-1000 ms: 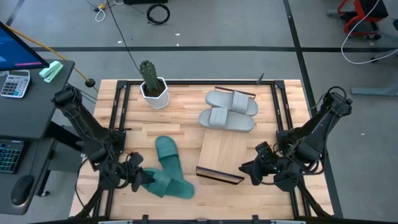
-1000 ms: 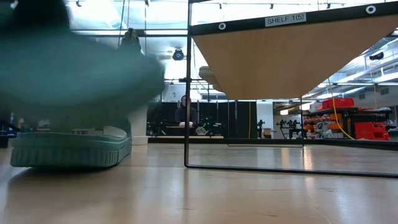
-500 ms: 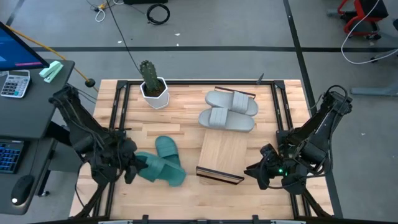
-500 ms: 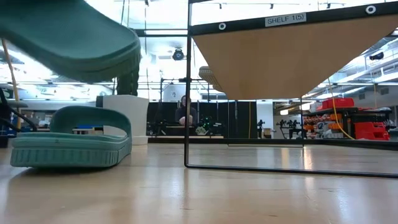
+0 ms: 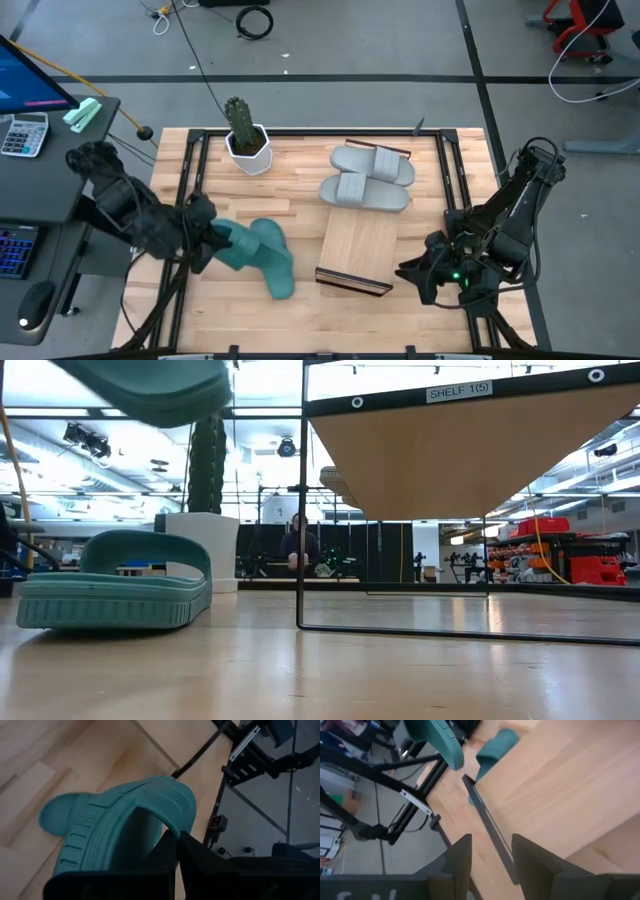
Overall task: Pick and place slides into the shelf
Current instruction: Put the bottom green slide on the shelf
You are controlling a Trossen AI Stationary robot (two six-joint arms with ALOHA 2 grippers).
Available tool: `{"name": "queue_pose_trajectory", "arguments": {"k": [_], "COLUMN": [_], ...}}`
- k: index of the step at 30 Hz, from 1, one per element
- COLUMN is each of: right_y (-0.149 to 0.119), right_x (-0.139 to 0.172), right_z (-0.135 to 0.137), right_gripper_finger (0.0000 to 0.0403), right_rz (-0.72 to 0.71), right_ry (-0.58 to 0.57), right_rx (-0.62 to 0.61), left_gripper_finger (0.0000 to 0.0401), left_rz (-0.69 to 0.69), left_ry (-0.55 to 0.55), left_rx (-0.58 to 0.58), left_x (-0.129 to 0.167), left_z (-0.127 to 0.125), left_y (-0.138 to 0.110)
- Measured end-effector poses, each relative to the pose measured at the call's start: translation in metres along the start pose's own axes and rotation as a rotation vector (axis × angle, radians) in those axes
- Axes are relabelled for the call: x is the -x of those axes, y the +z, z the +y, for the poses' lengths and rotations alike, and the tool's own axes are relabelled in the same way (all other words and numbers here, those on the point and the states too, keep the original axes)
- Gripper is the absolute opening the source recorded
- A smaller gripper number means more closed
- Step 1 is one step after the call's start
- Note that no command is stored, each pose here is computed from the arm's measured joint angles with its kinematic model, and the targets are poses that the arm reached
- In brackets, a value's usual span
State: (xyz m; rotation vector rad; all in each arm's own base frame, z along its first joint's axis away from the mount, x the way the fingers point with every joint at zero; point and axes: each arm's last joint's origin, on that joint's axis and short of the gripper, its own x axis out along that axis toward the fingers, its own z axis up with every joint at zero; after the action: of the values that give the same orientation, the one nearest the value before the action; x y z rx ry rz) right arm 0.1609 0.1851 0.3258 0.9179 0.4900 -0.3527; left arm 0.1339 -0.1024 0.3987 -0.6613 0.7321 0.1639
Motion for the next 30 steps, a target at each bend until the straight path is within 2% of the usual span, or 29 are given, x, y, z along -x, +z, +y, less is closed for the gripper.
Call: {"name": "queue_pose_trajectory", "arguments": {"k": [10,17,22,30], "right_y": [0.003,0.013,0.019,0.022], "right_x": [0.001,0.01,0.016,0.017], "right_z": [-0.007,-0.009,-0.01,-0.016], "right_gripper_finger": [0.0146,0.0146,0.0146,0.0146], "right_rz": [-0.041,-0.055,-0.061,-0.092], "right_ry": [-0.048,-0.029,-0.012,-0.047], "right_rx": [0.043,0.04,0.061,0.128], "left_gripper_finger": [0.001,0.001,0.001,0.001], "left_rz": [0.026,0.037,0.086,0.185], "left_ry": [-0.011,-0.022,0.044,0.01], "left_rx": [-0.13,-0.223,-0.299,-0.402], "left_x": [-0.005,-0.003,0.003,-0.014], "left_z": [-0.006,-0.007,-0.004,-0.005], "left_y": [0.043,0.078,0.101,0.134]}}
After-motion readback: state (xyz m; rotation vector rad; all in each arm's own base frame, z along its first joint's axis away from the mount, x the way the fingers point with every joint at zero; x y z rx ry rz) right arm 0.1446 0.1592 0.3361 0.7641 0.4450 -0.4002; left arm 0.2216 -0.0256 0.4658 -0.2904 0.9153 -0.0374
